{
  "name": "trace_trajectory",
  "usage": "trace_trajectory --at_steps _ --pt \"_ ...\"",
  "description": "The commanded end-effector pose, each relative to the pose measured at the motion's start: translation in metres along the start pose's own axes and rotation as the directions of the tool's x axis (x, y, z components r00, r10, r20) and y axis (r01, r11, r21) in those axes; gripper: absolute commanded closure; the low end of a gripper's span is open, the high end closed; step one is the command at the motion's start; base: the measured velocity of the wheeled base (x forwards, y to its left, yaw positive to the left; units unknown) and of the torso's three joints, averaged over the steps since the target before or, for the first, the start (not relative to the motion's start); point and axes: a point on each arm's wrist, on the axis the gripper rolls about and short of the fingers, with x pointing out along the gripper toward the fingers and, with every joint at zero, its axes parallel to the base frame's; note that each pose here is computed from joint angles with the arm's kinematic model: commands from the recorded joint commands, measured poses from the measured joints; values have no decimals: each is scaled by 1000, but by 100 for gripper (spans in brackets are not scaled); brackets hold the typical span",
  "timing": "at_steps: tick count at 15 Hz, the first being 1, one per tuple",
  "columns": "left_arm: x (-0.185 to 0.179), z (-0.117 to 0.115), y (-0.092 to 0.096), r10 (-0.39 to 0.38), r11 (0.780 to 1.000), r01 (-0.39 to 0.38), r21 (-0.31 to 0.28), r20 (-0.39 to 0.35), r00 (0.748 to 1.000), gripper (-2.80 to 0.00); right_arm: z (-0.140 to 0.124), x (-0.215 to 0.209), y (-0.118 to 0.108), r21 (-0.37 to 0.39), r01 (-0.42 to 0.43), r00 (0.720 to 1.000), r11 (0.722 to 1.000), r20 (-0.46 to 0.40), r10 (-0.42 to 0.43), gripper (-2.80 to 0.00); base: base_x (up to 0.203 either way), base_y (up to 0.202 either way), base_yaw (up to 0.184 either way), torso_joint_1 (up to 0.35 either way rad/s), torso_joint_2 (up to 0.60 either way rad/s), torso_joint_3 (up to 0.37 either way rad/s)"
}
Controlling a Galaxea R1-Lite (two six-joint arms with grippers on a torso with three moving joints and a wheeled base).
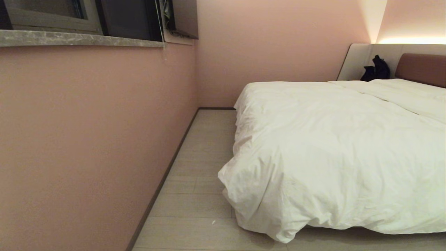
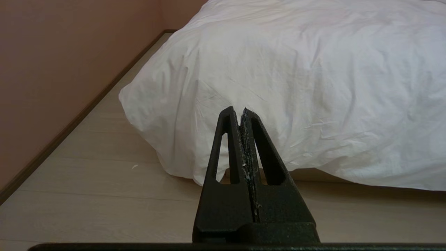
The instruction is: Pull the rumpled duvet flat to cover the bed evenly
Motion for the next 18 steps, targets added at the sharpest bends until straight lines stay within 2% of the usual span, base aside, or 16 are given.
trace_trajectory --at_steps 1,18 --pt "0 0 0 0 1000 0 1 0 1000 0 0 0 0 -1 -1 1000 1000 -1 1 0 0 0 0 0 0 0" --pt "0 0 0 0 1000 0 -1 0 1000 0 0 0 0 -1 -1 1000 1000 -1 1 0 0 0 0 0 0 0"
